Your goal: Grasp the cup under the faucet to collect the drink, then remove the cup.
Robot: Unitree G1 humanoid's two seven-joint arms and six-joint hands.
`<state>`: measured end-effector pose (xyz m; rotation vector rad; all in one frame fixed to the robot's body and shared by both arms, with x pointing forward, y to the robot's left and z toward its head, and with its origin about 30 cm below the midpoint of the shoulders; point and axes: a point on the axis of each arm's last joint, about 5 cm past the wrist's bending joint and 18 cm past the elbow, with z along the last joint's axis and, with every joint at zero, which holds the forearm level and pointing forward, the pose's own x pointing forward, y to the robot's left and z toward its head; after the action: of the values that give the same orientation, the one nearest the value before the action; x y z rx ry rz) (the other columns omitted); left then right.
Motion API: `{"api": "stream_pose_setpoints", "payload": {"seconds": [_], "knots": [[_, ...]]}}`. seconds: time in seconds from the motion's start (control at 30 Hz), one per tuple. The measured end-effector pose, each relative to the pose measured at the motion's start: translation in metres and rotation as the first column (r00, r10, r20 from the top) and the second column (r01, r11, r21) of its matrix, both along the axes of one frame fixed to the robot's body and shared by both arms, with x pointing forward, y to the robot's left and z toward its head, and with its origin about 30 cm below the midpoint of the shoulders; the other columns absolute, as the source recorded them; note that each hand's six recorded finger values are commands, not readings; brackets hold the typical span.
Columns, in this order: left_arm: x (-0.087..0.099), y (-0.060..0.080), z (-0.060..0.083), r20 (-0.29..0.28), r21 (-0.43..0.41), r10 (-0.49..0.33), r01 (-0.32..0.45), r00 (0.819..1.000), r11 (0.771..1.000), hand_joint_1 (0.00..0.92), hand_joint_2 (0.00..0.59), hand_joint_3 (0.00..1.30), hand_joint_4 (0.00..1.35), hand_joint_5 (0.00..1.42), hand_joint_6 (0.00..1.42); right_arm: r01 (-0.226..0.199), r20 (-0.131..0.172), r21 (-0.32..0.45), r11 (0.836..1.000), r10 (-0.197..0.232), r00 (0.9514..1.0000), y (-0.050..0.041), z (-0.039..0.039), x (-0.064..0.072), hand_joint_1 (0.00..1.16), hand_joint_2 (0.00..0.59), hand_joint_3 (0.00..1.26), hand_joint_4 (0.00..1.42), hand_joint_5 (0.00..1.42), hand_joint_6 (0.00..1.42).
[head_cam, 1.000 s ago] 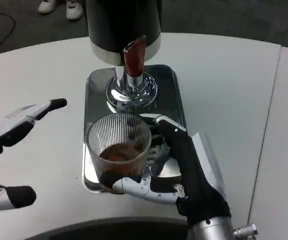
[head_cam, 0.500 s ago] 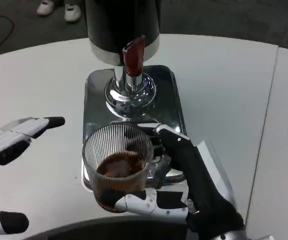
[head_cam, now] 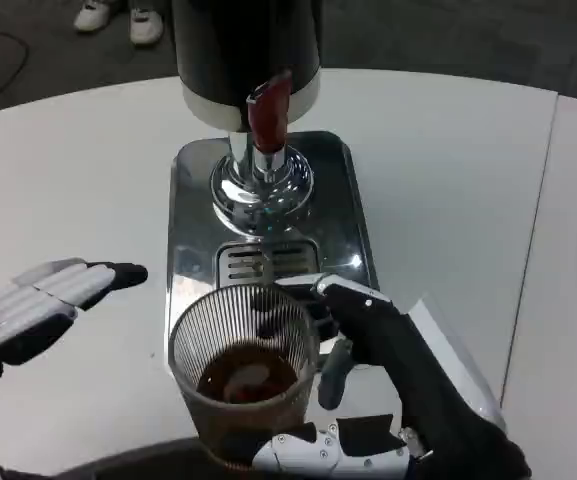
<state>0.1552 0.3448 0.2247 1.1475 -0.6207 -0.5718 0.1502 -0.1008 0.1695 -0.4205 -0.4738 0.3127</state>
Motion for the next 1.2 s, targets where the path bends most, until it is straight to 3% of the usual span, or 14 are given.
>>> {"api": "stream_pose_setpoints", "payload": {"seconds": [0.13,0.43,0.7,0.8,0.93,1.07,1.2], "knots": [[-0.003,-0.003,0.001,-0.007,0.025,-0.021,0.021,1.000,0.999,0.000,0.079,0.02,0.00,0.01,0.00,-0.030,-0.004,-0.022,0.999,0.030,0.9995,-0.0050,0.0023,-0.002,0.89,0.109,0.78,0.83,1.04,1.01],[-0.004,-0.010,0.006,0.021,0.099,-0.066,0.064,0.998,0.993,0.000,0.079,0.02,0.00,0.00,0.00,-0.052,-0.018,-0.045,0.998,0.051,0.9985,-0.0111,0.0045,-0.002,0.89,0.108,0.78,0.83,1.03,1.01],[-0.003,-0.021,0.010,0.035,0.176,-0.120,0.113,0.992,0.978,0.000,0.079,0.00,0.00,0.00,0.00,-0.025,-0.009,-0.074,0.997,0.025,0.9997,-0.0273,0.0121,-0.001,0.89,0.108,0.78,0.83,1.03,1.01],[-0.004,-0.024,0.011,0.036,0.197,-0.136,0.127,0.990,0.972,0.000,0.077,0.00,0.00,0.00,0.00,-0.018,0.009,-0.071,0.997,0.018,0.9998,-0.0330,0.0173,-0.003,0.89,0.108,0.78,0.83,1.03,1.01],[-0.005,-0.028,0.013,0.039,0.221,-0.155,0.142,0.987,0.965,0.000,0.076,0.00,0.00,0.00,0.00,-0.009,0.002,-0.090,0.996,0.009,1.0000,-0.0419,0.0211,-0.006,0.89,0.108,0.78,0.83,1.03,1.01],[-0.006,-0.030,0.015,0.034,0.244,-0.165,0.152,0.986,0.958,0.000,0.078,0.00,0.00,0.00,0.00,0.007,0.017,-0.084,0.996,-0.006,0.9998,-0.0478,0.0268,-0.010,0.89,0.111,0.78,0.83,1.03,1.01],[-0.006,-0.033,0.017,0.032,0.249,-0.168,0.155,0.985,0.956,0.000,0.080,0.00,0.00,0.00,0.00,0.018,0.004,-0.091,0.996,-0.018,0.9998,-0.0543,0.0305,-0.016,0.88,0.114,0.78,0.83,1.03,1.01]]}}
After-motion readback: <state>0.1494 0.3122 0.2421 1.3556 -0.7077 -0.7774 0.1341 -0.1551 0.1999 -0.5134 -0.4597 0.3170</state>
